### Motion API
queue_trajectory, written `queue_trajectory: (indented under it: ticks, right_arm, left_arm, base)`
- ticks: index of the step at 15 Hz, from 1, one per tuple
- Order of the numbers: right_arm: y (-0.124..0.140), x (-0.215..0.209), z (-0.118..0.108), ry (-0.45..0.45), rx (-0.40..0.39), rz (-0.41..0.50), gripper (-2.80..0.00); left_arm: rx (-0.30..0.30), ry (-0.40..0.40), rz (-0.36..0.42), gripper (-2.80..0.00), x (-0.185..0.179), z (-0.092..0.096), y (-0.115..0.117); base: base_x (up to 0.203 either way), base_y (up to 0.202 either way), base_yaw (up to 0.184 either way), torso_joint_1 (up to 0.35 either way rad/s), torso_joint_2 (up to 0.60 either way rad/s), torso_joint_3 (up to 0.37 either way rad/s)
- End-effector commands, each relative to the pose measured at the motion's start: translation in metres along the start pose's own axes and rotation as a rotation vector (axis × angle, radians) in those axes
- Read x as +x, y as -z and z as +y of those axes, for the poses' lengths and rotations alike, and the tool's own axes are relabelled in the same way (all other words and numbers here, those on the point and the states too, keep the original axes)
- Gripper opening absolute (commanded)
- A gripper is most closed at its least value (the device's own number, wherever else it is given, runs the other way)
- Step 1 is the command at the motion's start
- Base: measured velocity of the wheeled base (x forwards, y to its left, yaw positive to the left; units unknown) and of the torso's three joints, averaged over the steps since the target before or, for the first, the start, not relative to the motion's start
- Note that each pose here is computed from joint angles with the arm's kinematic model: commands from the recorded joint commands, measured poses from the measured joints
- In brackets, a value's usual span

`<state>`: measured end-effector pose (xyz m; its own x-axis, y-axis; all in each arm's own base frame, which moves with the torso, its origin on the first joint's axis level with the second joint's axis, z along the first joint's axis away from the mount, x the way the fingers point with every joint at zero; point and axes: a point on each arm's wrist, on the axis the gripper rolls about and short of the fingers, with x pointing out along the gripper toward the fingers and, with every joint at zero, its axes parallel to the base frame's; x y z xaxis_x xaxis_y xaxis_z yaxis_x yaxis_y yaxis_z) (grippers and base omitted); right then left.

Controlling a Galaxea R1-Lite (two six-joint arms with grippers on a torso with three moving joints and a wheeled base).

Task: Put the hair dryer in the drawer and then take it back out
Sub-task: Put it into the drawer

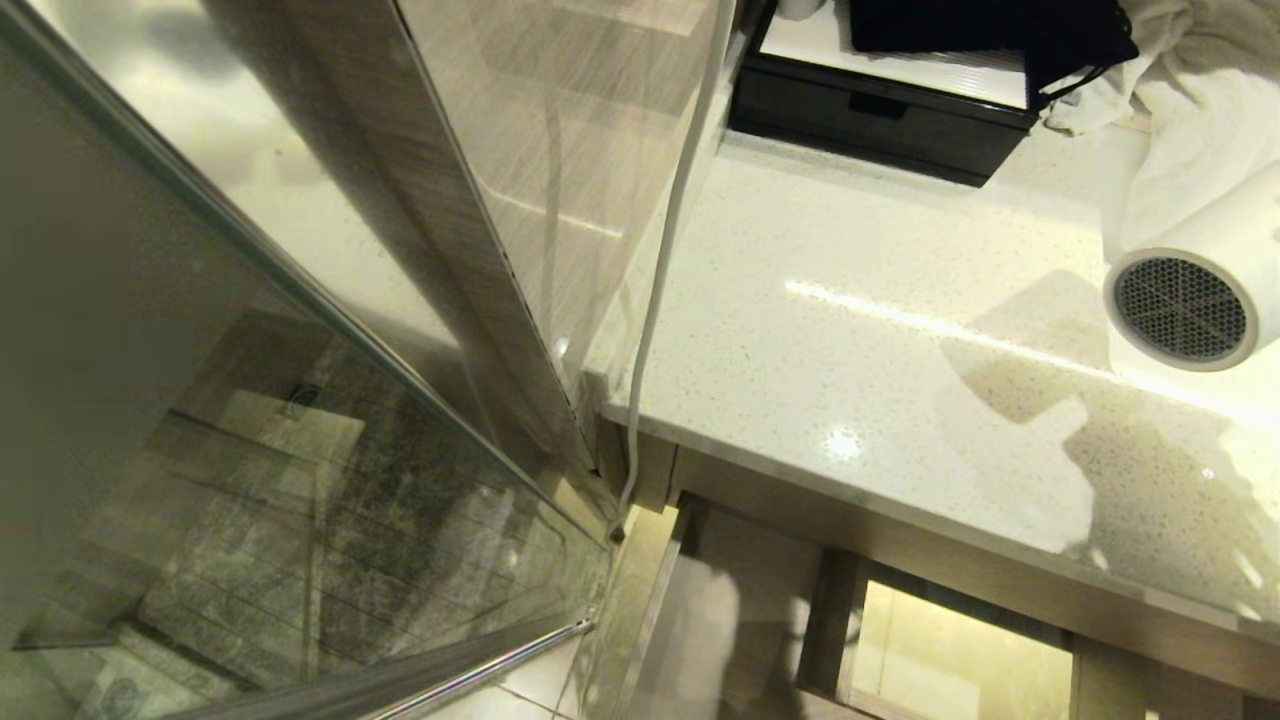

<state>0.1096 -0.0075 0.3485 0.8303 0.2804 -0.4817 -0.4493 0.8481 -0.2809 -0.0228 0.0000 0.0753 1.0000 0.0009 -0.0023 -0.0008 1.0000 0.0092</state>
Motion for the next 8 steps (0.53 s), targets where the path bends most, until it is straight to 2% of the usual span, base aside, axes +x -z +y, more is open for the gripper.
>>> queue_trajectory:
  ticks: [1, 4, 8]
  right_arm:
    - [0.0, -0.009, 0.003, 0.023, -0.004, -0.018, -2.8]
    - [0.003, -0.019, 0.006, 0.064, 0.016, -0.018, -2.8]
    - [0.006, -0.028, 0.01, 0.102, 0.1, -0.026, -2.8]
  left_arm:
    - [0.0, -0.001, -0.001, -2.8, 0.0, 0.0, 0.0]
    - [0.0, -0.001, -0.001, -2.8, 0.0, 0.0, 0.0]
    - [0.0, -0.001, -0.001, -2.8, 0.0, 0.0, 0.0]
  base:
    - [0.0, 0.0, 0.0, 0.0, 0.0, 0.0]
    - [0.0, 0.0, 0.0, 0.0, 0.0, 0.0]
    - [0.0, 0.0, 0.0, 0.0, 0.0, 0.0]
